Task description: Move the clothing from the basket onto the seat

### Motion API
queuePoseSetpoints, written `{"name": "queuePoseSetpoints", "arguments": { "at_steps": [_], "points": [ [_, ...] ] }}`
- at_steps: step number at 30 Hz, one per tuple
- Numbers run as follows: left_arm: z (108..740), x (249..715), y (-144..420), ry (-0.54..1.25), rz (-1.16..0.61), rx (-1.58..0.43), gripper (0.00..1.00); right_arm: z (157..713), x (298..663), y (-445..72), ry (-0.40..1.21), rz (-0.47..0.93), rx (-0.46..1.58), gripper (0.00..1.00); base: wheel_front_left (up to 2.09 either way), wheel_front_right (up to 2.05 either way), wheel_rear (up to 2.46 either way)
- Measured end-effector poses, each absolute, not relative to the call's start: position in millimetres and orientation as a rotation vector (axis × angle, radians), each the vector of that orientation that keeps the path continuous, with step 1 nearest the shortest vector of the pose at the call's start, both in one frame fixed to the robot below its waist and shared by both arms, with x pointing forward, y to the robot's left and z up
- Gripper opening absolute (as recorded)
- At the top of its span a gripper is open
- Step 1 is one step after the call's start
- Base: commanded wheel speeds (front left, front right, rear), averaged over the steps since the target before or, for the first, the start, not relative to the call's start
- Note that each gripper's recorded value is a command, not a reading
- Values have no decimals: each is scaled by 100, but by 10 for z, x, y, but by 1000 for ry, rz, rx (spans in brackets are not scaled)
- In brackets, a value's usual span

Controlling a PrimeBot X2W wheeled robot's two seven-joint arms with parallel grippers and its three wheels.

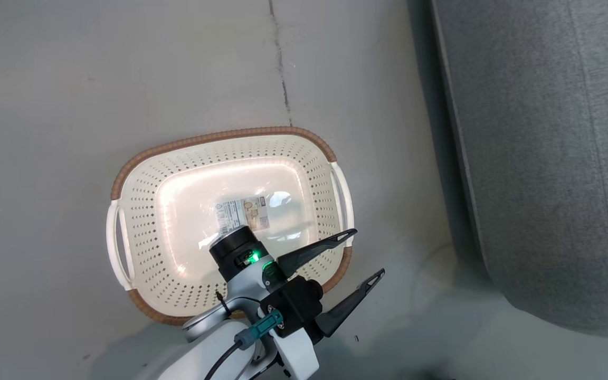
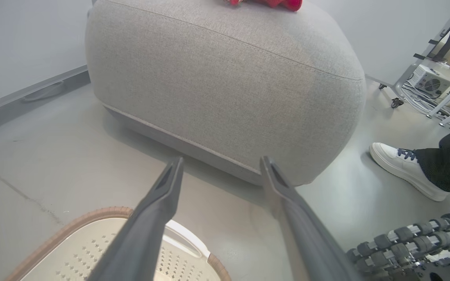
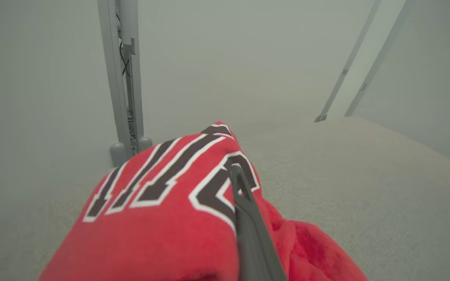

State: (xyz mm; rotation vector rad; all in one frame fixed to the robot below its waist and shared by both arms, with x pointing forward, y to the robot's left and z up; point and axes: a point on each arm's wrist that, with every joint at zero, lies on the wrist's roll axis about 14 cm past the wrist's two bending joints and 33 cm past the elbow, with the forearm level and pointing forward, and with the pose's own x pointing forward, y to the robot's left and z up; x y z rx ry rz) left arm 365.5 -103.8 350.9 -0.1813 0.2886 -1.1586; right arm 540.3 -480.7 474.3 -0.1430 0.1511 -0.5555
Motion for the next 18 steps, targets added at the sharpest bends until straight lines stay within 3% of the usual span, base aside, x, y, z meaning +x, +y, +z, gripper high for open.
{"name": "queuePoseSetpoints", "arguments": {
  "at_steps": [6, 12, 13, 14, 15, 18],
  "points": [
    [3418, 3674, -981, 310, -1138, -183, 100, 4135, 5224, -4786, 334, -577, -121, 0, 0, 0, 0],
    [3414, 3701, -980, 304, -1136, -177, 100, 3969, 5051, -4824, 408, -591, -143, 0, 0, 0, 0],
    [3419, 3706, -982, 301, -1136, -174, 100, 3971, 5036, -4824, 409, -594, -140, 5, 0, 0, 0],
    [3425, 3710, -984, 299, -1137, -171, 100, 3983, 5022, -4830, 409, -597, -141, 41, 0, 0, 0],
    [3436, 3710, -990, 295, -1140, -169, 100, 4010, 5010, -4842, 405, -600, -144, 100, 0, 0, 0],
    [3483, 3686, -1024, 284, -1156, -163, 100, 4065, 4977, -4826, 406, -593, -158, 100, 0, 0, 0]
  ]
}}
